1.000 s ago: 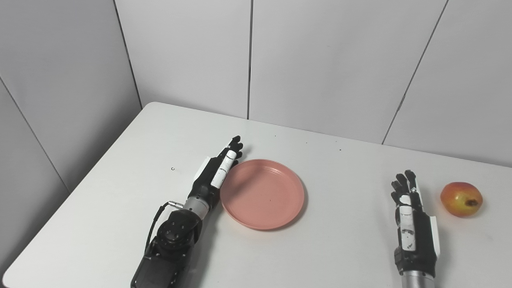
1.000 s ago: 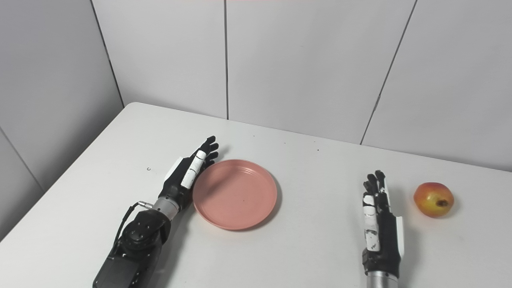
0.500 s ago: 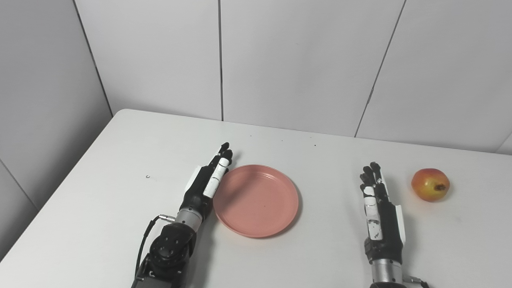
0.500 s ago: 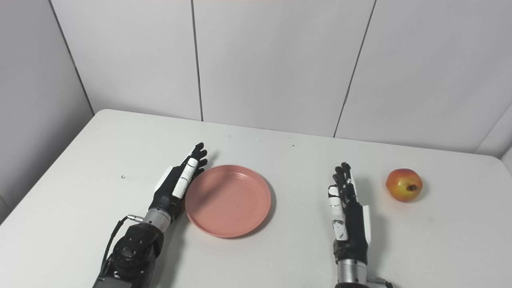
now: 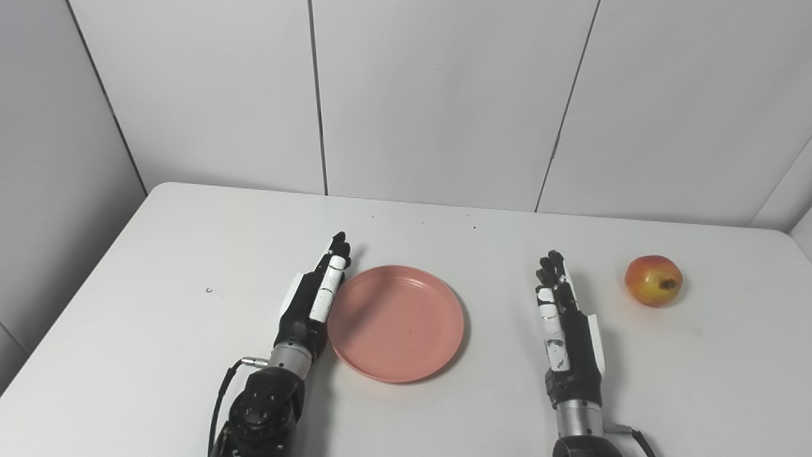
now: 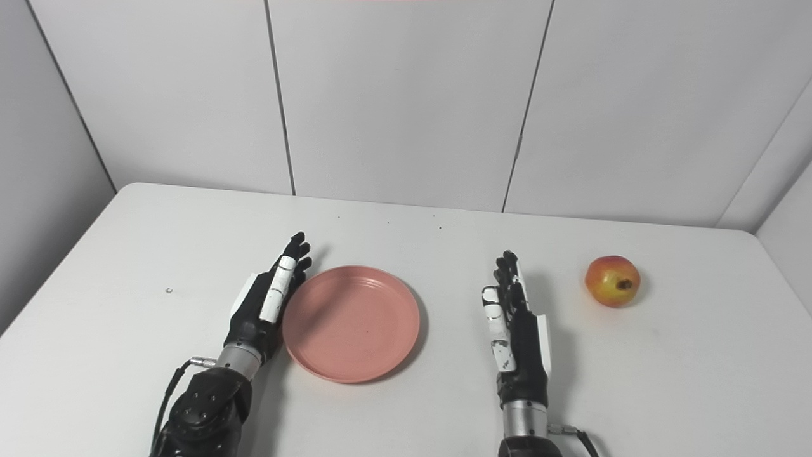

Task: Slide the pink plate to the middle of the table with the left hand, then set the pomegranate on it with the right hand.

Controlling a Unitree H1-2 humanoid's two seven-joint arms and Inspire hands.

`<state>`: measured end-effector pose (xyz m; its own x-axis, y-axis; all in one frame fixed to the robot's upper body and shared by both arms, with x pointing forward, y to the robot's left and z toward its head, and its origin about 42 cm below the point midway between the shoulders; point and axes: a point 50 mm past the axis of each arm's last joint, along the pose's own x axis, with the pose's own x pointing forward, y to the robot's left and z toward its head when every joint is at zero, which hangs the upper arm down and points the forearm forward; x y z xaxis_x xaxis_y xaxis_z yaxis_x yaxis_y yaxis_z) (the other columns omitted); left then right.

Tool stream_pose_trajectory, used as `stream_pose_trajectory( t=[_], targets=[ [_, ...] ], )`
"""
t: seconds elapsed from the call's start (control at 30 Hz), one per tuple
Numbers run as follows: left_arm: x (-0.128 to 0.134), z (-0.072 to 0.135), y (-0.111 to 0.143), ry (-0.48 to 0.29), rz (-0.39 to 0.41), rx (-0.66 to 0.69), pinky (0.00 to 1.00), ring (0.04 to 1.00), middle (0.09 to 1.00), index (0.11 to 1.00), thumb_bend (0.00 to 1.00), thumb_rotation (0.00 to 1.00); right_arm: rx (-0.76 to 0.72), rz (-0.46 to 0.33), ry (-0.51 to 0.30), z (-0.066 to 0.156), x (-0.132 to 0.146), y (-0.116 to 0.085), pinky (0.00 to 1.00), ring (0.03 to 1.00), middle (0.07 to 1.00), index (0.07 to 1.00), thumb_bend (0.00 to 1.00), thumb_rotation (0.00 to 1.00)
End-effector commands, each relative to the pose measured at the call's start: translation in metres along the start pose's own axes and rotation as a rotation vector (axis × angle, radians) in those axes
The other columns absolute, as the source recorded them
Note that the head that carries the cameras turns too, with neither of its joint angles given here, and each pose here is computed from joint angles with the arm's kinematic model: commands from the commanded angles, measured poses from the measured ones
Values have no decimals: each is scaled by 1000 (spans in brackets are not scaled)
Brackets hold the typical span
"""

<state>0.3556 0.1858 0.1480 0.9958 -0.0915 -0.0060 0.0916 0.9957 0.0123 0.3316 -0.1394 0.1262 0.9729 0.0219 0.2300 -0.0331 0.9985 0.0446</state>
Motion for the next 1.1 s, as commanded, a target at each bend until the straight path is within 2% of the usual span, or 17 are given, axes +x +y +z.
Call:
stream_pose_trajectory(
  t=[0.0,0.17,0.4,0.53,1.07],
  targets=[
    [1,11,-10,-58,-13,-19,963,975,993,992,682,1000,5,-3,57,-13,-9,5,966,954,949,956,602,929],
    [-1,11,-21,-50,-14,-59,990,989,1000,1000,679,1000,-2,1,56,-13,-10,6,965,953,949,957,601,942],
    [-4,8,-37,-38,-4,-66,970,964,985,980,675,1000,-5,5,52,-12,-10,6,962,952,949,958,608,959],
    [-6,7,-47,-46,-41,-64,983,977,994,994,654,1000,-6,6,53,-12,-10,6,967,956,954,960,607,960],
    [-14,-2,-64,-59,-118,-175,1000,1000,1000,997,747,1000,-1,8,54,-10,-12,5,977,958,951,957,599,944]
  ],
)
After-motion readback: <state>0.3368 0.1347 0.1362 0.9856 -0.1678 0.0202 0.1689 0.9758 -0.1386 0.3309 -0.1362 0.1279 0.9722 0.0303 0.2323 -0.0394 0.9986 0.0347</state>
